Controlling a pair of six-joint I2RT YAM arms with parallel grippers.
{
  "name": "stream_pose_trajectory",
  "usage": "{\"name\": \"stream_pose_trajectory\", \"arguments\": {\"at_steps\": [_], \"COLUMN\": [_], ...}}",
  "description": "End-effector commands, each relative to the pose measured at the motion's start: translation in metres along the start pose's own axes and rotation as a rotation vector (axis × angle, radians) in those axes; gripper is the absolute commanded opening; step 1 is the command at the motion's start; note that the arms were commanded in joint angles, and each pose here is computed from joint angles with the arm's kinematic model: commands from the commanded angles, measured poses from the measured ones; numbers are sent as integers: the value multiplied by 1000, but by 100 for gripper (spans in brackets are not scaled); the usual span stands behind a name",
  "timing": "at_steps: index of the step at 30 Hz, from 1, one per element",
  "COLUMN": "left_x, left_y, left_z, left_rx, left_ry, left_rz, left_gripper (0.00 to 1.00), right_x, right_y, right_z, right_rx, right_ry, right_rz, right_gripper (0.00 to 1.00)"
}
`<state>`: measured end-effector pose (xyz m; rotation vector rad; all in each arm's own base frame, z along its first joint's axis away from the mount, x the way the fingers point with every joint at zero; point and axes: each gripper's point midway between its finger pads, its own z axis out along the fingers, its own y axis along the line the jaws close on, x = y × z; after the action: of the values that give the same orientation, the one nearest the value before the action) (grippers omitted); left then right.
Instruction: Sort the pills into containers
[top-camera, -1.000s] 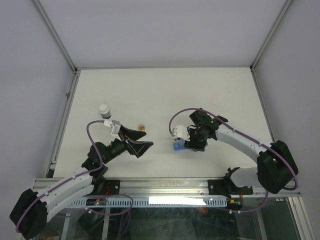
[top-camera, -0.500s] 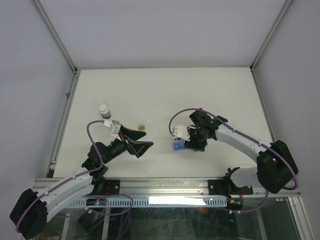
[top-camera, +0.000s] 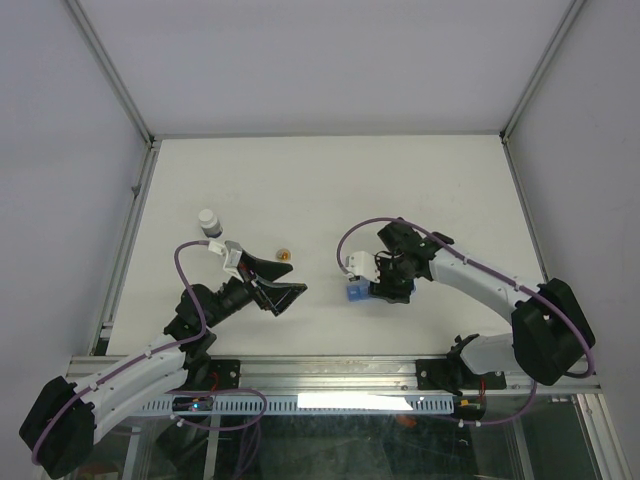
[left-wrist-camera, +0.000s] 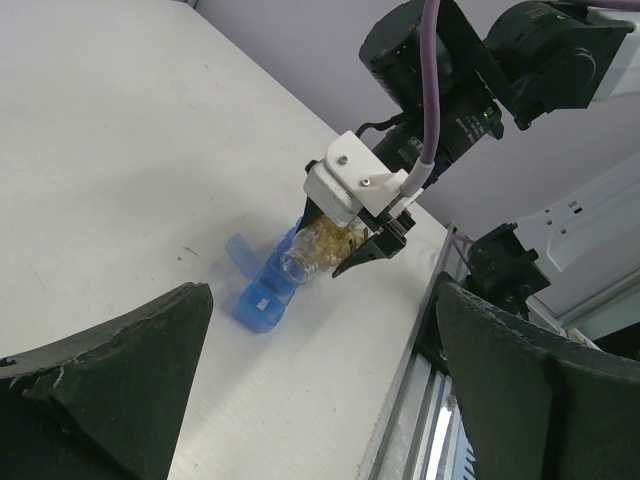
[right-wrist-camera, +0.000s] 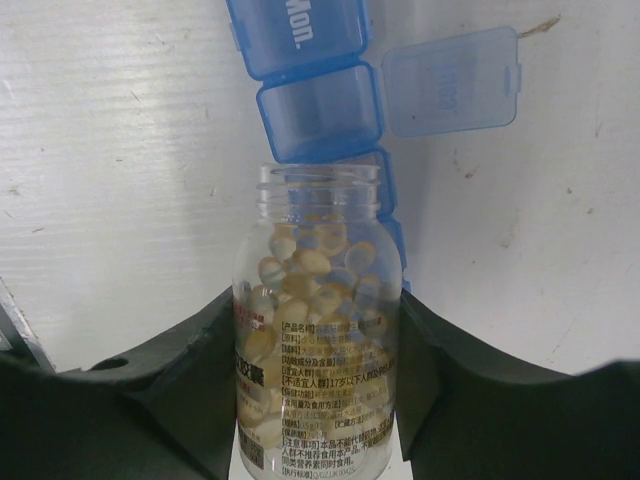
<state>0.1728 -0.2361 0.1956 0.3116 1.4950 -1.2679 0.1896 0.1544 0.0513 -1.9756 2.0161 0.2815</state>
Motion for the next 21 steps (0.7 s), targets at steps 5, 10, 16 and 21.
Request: {"name": "stream_pose_trajectory", "arguments": {"at_steps": [5,10,16,21], "left_x": [-9,-9,-8,-6], "left_y": [-2,-2,-2,0], "left_z": [-1,-1,-1,-1], "left_rx": [14,15,14,9], "left_ry": [-49,-49,-46,-42], "left_rz": [13,11,10,8], "left_gripper": [99,99,99,99], "right_x": [-15,-15,-14,-22], "right_y": [-6,-3,-13,-10], "right_z": [-10,-10,-6,-10], "right_rx": [33,15,72,52], "right_ry": [-56,-50,-41,-62], "right_rz": [-7,-3,-21,-19], "right_gripper": [0,0,0,0]}}
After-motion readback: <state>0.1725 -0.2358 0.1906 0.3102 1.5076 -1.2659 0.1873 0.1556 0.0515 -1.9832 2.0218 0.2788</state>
